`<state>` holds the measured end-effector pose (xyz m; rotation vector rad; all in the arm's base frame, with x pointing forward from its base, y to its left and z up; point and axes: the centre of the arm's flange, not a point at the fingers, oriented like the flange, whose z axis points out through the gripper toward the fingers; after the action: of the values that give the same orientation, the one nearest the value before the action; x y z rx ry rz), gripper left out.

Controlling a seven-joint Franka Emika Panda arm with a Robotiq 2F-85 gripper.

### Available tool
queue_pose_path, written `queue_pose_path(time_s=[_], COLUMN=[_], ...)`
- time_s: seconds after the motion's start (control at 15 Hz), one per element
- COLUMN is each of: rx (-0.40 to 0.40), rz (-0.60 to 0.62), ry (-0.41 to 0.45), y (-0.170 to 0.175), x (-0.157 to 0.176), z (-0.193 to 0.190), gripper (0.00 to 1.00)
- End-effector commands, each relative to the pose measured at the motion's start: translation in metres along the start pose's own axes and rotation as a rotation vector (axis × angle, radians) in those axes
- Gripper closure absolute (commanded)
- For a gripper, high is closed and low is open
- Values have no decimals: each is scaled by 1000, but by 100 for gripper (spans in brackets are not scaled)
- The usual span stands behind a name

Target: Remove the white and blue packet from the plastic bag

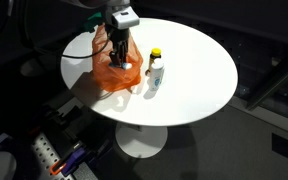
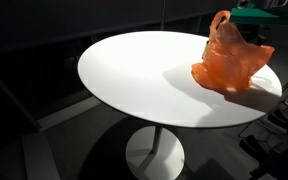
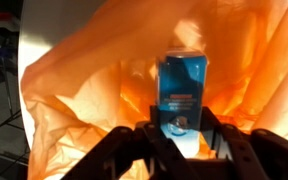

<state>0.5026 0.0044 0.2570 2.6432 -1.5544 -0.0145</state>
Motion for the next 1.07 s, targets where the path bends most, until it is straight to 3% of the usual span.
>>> queue_pose_path(time_s=[0.0, 0.6, 1.0], rx=[32, 80, 87], rz=[-46, -182, -148], ry=[24, 27, 56], y=[9, 23, 52], x=[-7, -17, 11], z=[-33, -96, -136], gripper=[81, 81, 81])
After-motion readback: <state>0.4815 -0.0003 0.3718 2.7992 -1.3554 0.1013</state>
